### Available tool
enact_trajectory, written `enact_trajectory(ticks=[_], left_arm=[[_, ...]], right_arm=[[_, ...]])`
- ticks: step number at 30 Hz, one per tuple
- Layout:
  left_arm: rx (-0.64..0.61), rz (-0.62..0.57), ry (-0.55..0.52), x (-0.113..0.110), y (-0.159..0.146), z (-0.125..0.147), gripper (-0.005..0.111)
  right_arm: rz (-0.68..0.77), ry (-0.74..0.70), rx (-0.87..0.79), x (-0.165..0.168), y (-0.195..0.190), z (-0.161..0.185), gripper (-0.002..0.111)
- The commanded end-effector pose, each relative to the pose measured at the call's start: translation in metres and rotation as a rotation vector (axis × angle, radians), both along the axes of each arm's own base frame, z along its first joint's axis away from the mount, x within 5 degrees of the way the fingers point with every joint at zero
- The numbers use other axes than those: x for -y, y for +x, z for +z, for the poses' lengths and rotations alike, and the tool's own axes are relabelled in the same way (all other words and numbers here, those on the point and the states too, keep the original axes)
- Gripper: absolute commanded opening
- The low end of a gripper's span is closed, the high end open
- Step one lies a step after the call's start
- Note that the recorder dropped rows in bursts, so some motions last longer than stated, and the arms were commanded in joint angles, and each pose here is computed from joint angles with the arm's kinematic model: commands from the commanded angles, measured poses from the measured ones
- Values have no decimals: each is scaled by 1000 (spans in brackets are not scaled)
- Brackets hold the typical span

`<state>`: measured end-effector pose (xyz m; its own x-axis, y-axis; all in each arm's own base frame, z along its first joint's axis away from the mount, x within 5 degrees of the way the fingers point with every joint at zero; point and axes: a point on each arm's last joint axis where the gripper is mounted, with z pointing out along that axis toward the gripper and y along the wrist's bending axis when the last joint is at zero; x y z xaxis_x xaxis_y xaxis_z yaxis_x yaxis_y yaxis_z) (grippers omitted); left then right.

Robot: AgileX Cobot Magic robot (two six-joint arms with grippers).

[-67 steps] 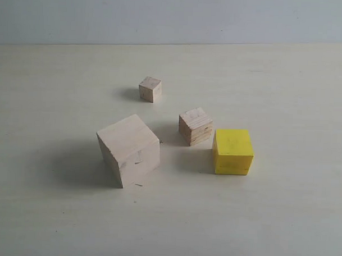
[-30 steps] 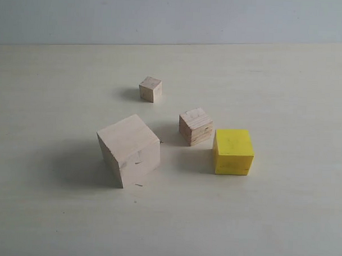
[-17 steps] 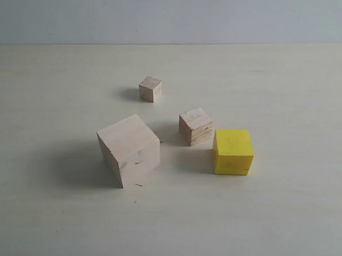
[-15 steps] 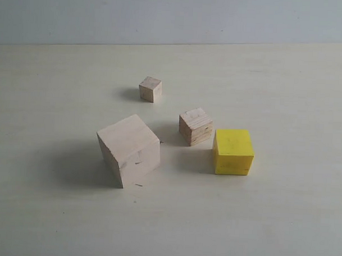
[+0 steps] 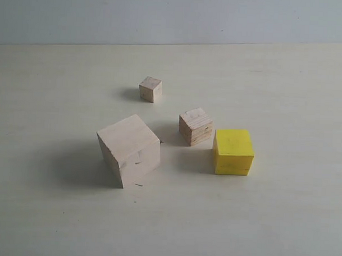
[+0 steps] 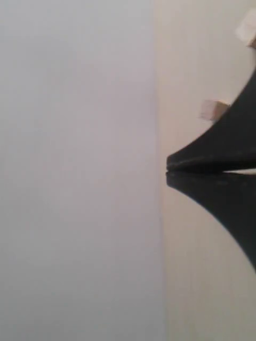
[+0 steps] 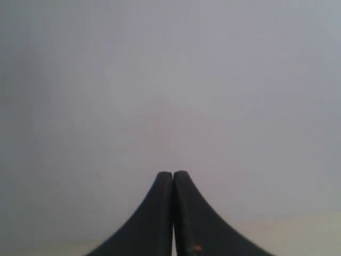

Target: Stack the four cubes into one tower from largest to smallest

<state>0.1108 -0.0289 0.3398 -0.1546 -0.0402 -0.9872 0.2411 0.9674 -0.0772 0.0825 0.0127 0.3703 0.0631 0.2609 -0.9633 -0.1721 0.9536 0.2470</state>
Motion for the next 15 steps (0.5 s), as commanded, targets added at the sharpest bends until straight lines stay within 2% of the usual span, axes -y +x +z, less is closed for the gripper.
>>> enact_trajectory(ticks=[1,2,4,6,10,15], left_arm=[[-342,-180,226,36,45,-11,0],[-424,-204,257,44,54,-18,0],[-533,-230,280,56,70,-34,0],[-604,-238,238,63,78,-45,0],[-642,-238,248,67,85,-54,0],[-649,-236,235,70,91,-59,0]], right_arm=[[179,-295,-434,-27,45,-23,0],[223,-335,-553,-35,57,-35,0],[274,-376,-673,-47,74,-53,0],[285,-391,-744,-53,87,-66,0],[284,-413,-781,-56,96,-75,0],[277,-402,-734,-58,102,-74,0]])
